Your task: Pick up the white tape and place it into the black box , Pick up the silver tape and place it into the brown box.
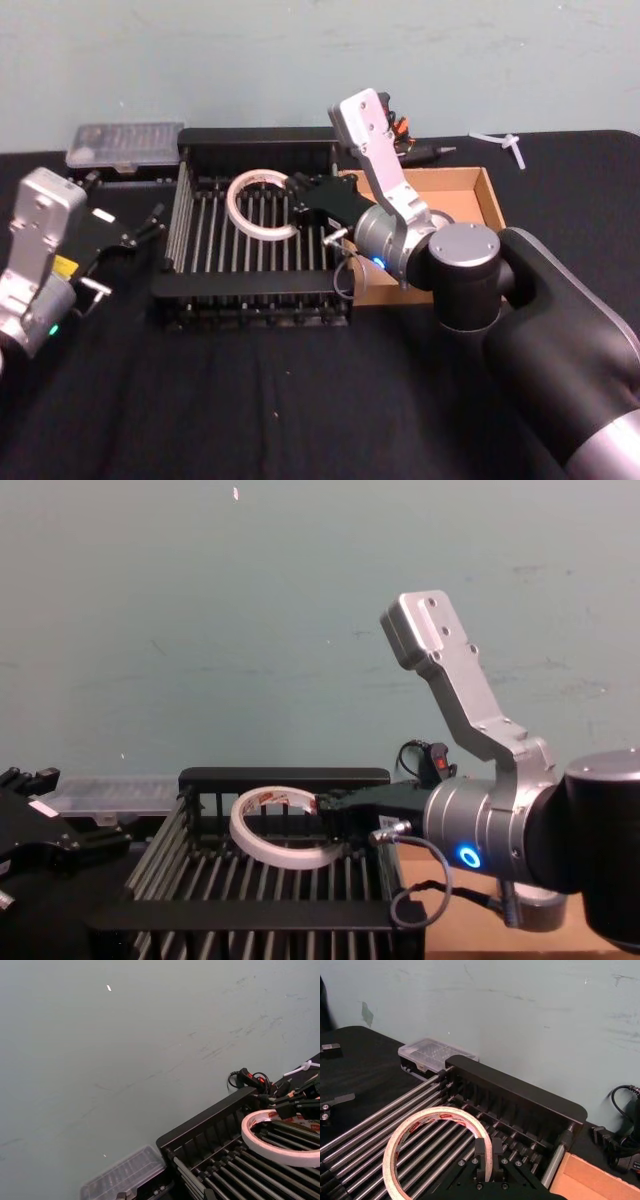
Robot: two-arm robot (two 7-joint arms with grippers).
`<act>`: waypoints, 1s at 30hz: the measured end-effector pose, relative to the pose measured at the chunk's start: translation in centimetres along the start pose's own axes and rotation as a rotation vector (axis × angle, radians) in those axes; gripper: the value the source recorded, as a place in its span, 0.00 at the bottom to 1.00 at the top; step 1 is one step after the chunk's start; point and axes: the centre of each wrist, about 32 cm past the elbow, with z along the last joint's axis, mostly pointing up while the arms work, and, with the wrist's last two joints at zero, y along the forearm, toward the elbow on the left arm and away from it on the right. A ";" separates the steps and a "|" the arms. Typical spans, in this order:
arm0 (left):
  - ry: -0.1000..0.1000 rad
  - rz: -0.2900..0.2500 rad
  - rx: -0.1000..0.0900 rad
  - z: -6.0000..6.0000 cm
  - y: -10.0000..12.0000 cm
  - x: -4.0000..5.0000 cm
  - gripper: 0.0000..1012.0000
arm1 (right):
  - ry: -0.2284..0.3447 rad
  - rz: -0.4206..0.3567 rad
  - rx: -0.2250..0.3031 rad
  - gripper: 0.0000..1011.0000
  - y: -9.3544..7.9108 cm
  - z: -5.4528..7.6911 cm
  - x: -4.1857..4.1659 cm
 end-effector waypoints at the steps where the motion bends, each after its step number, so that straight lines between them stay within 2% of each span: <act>1: 0.000 0.000 0.000 0.0 0.0 0.00 0.99 | 0.000 0.000 0.000 0.09 0.0 0.0 0.01; 12: 0.000 0.000 0.000 0.0 0.0 0.00 0.99 | 0.001 0.000 0.004 0.10 -0.1 0.1 0.07; 17: 0.000 0.000 0.000 0.0 0.0 0.00 0.99 | 0.002 0.001 0.005 0.22 -0.1 0.1 0.07; 20: 0.000 0.000 0.000 0.0 0.0 0.00 0.99 | 0.002 0.002 0.006 0.36 -0.1 0.1 0.07; 25: 0.000 0.000 0.000 0.0 0.0 0.00 0.99 | 0.003 0.002 0.006 0.47 -0.1 0.1 0.08; 30: 0.000 0.000 0.000 0.0 0.0 0.00 0.99 | 0.003 0.002 0.007 0.66 -0.1 0.1 0.08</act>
